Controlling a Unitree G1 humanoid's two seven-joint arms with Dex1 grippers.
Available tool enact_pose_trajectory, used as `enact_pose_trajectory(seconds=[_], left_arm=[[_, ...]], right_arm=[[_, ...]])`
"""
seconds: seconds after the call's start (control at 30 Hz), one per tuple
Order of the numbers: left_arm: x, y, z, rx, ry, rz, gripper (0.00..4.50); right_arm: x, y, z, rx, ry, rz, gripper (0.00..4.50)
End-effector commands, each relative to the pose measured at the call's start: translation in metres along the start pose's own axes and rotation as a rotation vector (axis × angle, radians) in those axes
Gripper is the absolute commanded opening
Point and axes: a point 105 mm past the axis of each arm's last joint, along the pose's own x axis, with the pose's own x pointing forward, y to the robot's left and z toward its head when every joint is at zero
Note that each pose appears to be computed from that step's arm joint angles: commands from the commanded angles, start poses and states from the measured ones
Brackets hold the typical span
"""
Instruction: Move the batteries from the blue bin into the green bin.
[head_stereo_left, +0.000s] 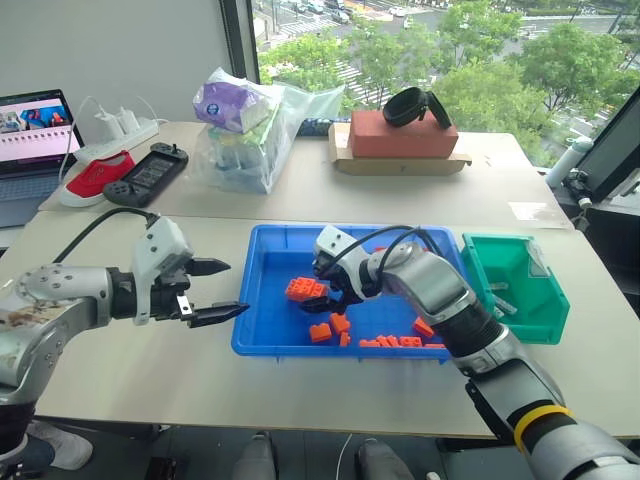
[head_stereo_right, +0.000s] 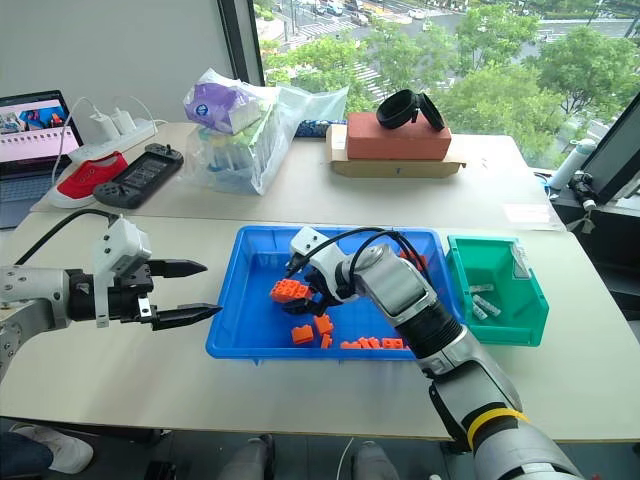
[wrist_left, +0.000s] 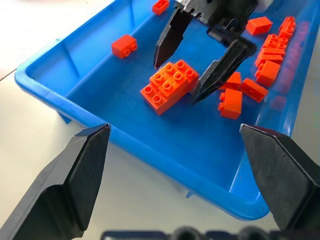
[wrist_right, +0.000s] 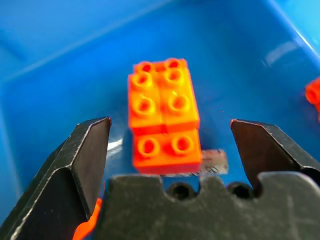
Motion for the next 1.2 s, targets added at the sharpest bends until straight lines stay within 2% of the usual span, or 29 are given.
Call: enact_pose_trajectory(seconds=[0.03,0.07,0.17,0.23,0.37,0.6,0.67,0.7,0.77,0.83,0.87,0.9,1.03,1.2], left_arm=[[0.002,-0.002,0.015,0.058,-0.031,-0.004,4.50],[0.002,-0.001,0.016,0.060,-0.036,-0.002,4.50],[0.003,0.000,0.017,0.061,-0.039,-0.003,4.50],[0.004,0.000,0.017,0.062,-0.039,-0.002,4.50],[0.005,0.004,0.019,0.068,-0.047,0.009,4.50],[0.006,0.006,0.019,0.073,-0.050,0.009,4.50],[0.007,0.006,0.019,0.075,-0.051,0.009,4.50],[0.007,0.006,0.019,0.076,-0.051,0.011,4.50],[0.006,0.007,0.018,0.076,-0.049,0.014,4.50],[0.006,0.007,0.018,0.074,-0.048,0.015,4.50],[0.006,0.007,0.018,0.074,-0.048,0.016,4.50],[0.005,0.007,0.017,0.073,-0.048,0.017,4.50],[0.005,0.007,0.017,0.073,-0.051,0.019,4.50],[0.006,0.007,0.017,0.074,-0.054,0.019,4.50]], right_arm=[[0.000,0.000,0.009,-0.025,-0.050,-0.015,3.32],[-0.001,-0.001,0.010,-0.022,-0.057,-0.019,3.12],[-0.012,-0.013,0.021,0.009,-0.108,-0.052,1.97],[-0.019,-0.019,0.025,0.023,-0.127,-0.071,1.48],[-0.031,-0.042,0.021,0.072,-0.128,-0.140,1.48],[-0.040,-0.076,-0.015,0.075,0.012,-0.286,1.48],[-0.042,-0.076,-0.016,0.069,0.016,-0.286,2.49],[-0.043,-0.074,-0.015,0.062,0.011,-0.269,2.63],[-0.046,-0.068,-0.009,0.041,-0.004,-0.232,3.22],[-0.050,-0.065,-0.004,0.027,-0.018,-0.214,4.10],[-0.054,-0.065,-0.001,0.016,-0.027,-0.213,4.33],[-0.057,-0.066,0.003,0.002,-0.039,-0.215,4.48],[-0.064,-0.056,0.023,-0.023,-0.124,-0.140,4.48],[-0.056,-0.010,0.031,-0.163,-0.131,0.049,4.48]])
